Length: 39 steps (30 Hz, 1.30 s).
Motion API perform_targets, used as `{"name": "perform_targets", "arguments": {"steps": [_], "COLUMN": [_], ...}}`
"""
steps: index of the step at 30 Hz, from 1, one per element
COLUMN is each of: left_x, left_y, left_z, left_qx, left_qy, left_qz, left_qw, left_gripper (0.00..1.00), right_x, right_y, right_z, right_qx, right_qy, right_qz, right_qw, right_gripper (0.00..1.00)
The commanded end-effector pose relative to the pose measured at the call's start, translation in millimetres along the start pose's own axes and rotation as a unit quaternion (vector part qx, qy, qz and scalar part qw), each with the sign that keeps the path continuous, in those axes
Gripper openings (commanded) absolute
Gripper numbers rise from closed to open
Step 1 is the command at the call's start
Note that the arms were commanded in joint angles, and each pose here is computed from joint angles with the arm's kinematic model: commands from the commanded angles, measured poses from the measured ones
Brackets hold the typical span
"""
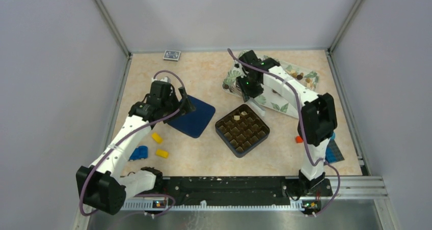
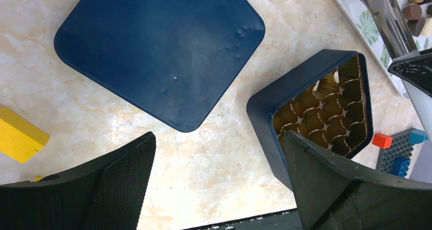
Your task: Pack the chocolate
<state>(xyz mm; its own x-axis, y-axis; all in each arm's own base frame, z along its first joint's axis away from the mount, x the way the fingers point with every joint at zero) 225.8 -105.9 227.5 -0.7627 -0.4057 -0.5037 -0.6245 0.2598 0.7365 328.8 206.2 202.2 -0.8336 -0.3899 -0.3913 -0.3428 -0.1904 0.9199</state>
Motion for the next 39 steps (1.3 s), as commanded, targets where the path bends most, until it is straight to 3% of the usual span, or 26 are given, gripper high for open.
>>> {"name": "perform_targets", "arguments": {"steps": [1,17,28,39], "left_x": [-7,-2,-4,-7], "left_y": [7,-4,0,1], "left_z": [1,5,4,1], "left_qx": [-0.002,-0.008,-0.007,-0.003], "left_qy": [-0.010,-0.016,-0.011,-0.012], "left_qz": [-0.025,-0.003,-0.013,-0.016], "left_qw": [1.000,1.000,1.000,1.000], "left_gripper": [0.99,0.99,0.99,0.99], "right_x": [-21,-24,-27,-16], "right_y": [14,-13,-11,-5], "right_z": [-2,1,-3,-4], "right_qx": [0.004,0.030,0.065,0.065], "right_qy": [0.011,0.034,0.031,0.029], "right_qz": [-0.036,0.000,-0.001,0.004], "right_qw": [0.999,0.999,0.997,0.997], "right_gripper": [0.38,0.43,0.33,0.39]}}
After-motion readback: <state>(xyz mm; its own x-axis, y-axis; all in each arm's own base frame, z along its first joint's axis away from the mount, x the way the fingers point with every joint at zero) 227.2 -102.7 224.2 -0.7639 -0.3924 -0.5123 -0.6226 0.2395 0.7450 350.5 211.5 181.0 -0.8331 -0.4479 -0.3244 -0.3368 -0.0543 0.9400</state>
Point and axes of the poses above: each gripper's point midway between its finger pads, its own y axis back along the fingers, its own z axis along the line the jaws close on, x = y × z, the point moved 8 cm from there along y, back along the fingers
